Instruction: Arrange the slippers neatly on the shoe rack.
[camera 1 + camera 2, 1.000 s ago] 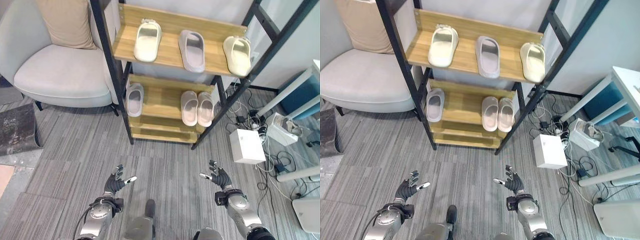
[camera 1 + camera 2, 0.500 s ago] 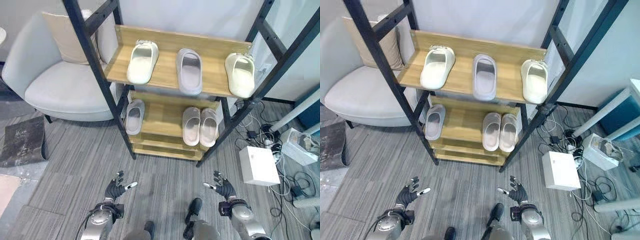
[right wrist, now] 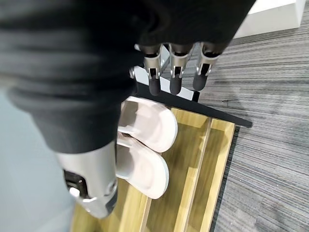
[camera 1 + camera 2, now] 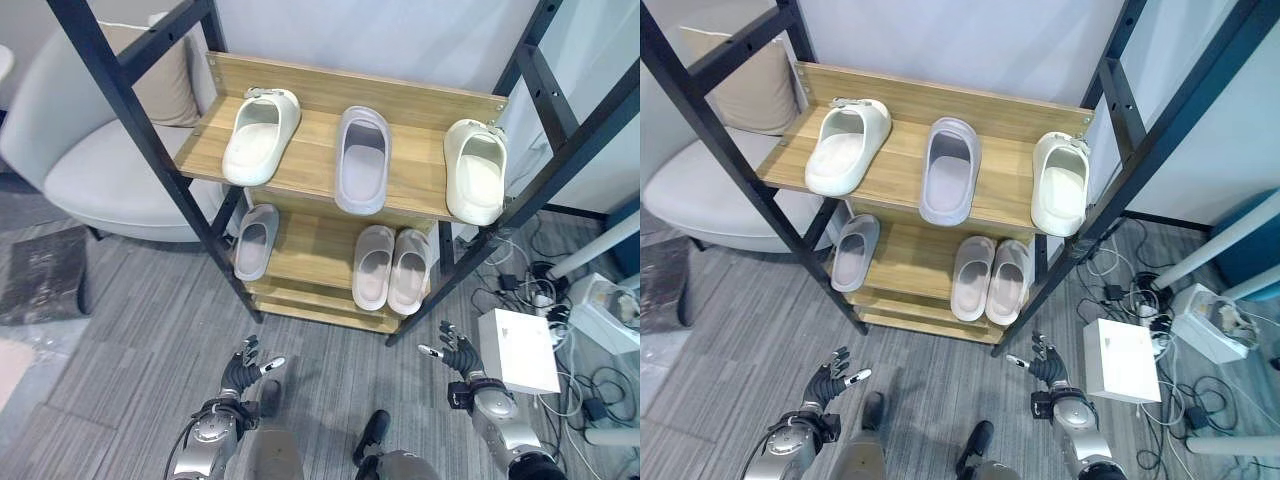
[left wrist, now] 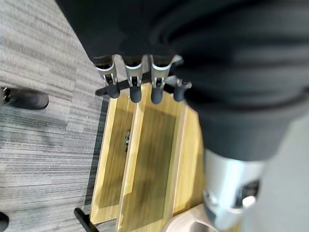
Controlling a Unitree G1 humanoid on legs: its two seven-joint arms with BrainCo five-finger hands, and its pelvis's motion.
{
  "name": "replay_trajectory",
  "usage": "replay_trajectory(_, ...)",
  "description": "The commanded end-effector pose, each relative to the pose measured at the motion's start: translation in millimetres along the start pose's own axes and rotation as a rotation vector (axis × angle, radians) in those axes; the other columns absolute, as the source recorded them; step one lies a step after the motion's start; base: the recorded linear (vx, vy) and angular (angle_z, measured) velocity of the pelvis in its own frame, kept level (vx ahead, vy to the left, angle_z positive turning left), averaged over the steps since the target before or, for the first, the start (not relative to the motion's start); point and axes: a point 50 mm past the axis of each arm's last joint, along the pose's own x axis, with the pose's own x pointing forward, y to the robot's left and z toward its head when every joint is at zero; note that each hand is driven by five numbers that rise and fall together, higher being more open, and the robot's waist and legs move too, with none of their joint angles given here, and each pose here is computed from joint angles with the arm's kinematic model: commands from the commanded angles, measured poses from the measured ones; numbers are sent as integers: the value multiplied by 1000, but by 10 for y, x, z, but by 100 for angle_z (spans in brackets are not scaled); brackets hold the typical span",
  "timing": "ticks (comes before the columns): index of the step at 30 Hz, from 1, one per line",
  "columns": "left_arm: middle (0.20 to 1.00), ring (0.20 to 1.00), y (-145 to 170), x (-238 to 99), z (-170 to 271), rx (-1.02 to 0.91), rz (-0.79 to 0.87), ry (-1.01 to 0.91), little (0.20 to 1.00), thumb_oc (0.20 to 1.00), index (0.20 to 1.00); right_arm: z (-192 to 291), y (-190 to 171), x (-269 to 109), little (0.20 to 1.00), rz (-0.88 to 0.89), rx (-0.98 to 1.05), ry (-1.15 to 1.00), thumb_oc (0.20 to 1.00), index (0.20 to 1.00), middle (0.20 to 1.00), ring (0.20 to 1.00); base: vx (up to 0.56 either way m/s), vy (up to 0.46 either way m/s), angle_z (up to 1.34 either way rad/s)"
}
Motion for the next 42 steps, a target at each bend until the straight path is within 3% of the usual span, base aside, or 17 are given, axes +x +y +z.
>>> replay_trajectory(1, 1000, 1000, 118, -9, 138, 47, 3, -78, 1000, 1000, 1000, 95, 12, -1, 1000, 11, 3, -61, 1000, 1000, 1000, 1000, 148, 206, -20)
replay_trajectory(8, 1000, 1000, 133, -40, 70, 38, -1, -52, 1000, 1000, 1000, 23, 97, -15, 1000, 37, -2, -31, 1000, 1000, 1000, 1000, 67, 131, 18)
replay_trajectory(13, 1000, 1000, 129, -31, 69, 66, -7, -50, 1000, 1000, 1000, 120, 128, 9, 1000, 54, -150, -73, 1000, 1000, 1000, 1000, 26, 74, 0)
replay_trajectory(14, 1000, 1000, 136, -12, 129, 88, -7, -72, 1000, 1000, 1000, 304, 173, 16, 1000, 99, -329, -162, 1000, 1000, 1000, 1000, 0, 0, 0)
replay_trajectory(15, 1000, 1000, 136, -12, 129, 88, -7, -72, 1000, 1000, 1000, 304, 173, 16, 1000, 99, -329, -162, 1000, 1000, 1000, 1000, 10, 45, -3)
replay_trajectory(16, 1000, 1000, 147, -2, 213, 117, -12, -109, 1000, 1000, 1000, 563, 248, -21, 1000, 156, -516, -299, 1000, 1000, 1000, 1000, 0, 0, 0)
replay_trajectory(19, 1000, 1000, 151, 9, 260, 128, -14, -130, 1000, 1000, 1000, 791, 365, -143, 1000, 237, -613, -437, 1000, 1000, 1000, 1000, -2, 24, 0)
replay_trajectory(25, 1000, 1000, 108, 27, 236, 133, 10, -128, 1000, 1000, 1000, 1339, 781, -703, 1000, 491, -597, -809, 1000, 1000, 1000, 1000, -4, 34, -9)
replay_trajectory(30, 1000, 1000, 84, 13, 207, 128, 19, -127, 1000, 1000, 1000, 1641, 881, -994, 1000, 558, -557, -1008, 1000, 1000, 1000, 1000, -2, 19, -8)
replay_trajectory(34, 1000, 1000, 86, -28, 158, 111, 35, -123, 1000, 1000, 1000, 2003, 822, -1245, 1000, 480, -566, -1242, 1000, 1000, 1000, 1000, -1, 2, -2)
replay_trajectory(37, 1000, 1000, 66, -62, 85, 90, 47, -106, 1000, 1000, 1000, 2350, 698, -1415, 1000, 288, -521, -1460, 1000, 1000, 1000, 1000, 0, 0, 0)
replay_trajectory(42, 1000, 1000, 32, -97, 29, 93, 40, -96, 1000, 1000, 1000, 2572, 628, -1438, 1000, 50, -533, -1600, 1000, 1000, 1000, 1000, -2, 6, -4)
